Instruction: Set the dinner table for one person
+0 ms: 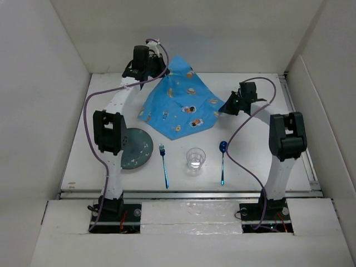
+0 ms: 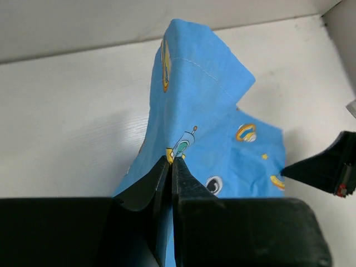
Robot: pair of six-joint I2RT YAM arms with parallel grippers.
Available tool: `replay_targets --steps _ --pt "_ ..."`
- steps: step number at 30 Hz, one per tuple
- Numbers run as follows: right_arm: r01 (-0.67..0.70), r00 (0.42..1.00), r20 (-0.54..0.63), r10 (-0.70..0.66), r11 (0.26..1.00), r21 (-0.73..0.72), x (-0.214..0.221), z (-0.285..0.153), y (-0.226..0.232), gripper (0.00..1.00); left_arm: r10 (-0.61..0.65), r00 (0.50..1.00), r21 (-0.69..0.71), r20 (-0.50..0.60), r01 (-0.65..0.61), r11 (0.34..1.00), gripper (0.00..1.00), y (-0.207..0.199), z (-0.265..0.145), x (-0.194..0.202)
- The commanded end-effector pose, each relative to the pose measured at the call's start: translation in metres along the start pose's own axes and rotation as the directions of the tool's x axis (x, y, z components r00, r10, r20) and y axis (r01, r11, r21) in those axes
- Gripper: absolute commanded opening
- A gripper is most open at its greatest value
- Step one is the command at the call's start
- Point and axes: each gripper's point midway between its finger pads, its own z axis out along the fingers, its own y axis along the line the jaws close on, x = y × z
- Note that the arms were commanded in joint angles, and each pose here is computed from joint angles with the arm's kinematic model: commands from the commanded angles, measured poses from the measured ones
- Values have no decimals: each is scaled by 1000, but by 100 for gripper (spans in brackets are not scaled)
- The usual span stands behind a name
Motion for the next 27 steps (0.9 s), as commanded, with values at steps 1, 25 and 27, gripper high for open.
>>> replay_targets --steps 1,25,27 --pt "242 926 327 -190 962 -129 -73 -83 82 0 7 979 58 204 -20 998 0 -27 -73 -90" --pt "254 868 442 -226 967 -4 -161 -137 76 0 -30 998 -187 62 41 981 0 51 -67 -48" --pt "258 858 460 -227 966 -5 -187 -123 77 0 -32 997 -225 74 48 973 0 65 -55 -47"
